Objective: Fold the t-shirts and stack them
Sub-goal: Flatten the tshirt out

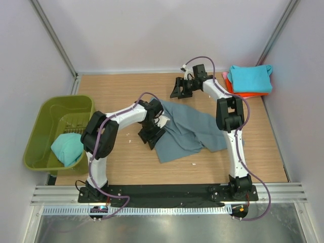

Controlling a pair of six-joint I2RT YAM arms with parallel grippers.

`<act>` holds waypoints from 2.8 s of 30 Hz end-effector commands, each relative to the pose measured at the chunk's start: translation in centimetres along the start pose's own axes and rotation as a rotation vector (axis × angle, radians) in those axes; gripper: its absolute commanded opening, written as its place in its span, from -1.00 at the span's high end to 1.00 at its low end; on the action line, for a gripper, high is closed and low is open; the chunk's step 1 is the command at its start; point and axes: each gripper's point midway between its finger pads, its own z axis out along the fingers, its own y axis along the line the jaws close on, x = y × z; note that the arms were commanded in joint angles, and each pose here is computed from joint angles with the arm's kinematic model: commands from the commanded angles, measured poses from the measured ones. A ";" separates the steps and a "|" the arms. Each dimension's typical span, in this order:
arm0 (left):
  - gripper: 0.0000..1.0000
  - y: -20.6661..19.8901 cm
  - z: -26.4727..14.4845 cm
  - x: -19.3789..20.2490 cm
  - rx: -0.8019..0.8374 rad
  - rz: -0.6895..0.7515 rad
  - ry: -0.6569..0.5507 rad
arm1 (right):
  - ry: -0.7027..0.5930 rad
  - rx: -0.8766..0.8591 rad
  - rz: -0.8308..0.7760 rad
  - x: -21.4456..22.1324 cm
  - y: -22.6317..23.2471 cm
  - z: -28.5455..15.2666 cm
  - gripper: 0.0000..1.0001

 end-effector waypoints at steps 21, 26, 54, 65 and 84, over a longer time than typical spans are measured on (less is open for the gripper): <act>-0.13 4.7 -5.4 -1.1 -0.134 -0.075 -0.144 | 0.136 0.029 -0.074 4.8 3.2 1.2 0.98; -0.13 5.6 -6.4 -1.3 -0.157 -0.106 -0.183 | -0.010 0.072 -0.239 -1.8 5.3 -2.9 0.98; -0.19 8.0 -6.3 -10.8 -0.037 -0.156 -0.297 | -0.375 0.405 -0.507 -11.8 8.5 -25.3 0.98; -0.14 8.2 -3.2 -11.4 0.038 -0.179 -0.243 | -0.405 0.474 -0.477 -12.0 6.4 -28.4 0.98; 1.00 13.0 -24.2 -9.3 -0.296 -0.136 -0.648 | -0.627 0.661 -0.577 -15.8 8.7 -39.3 0.97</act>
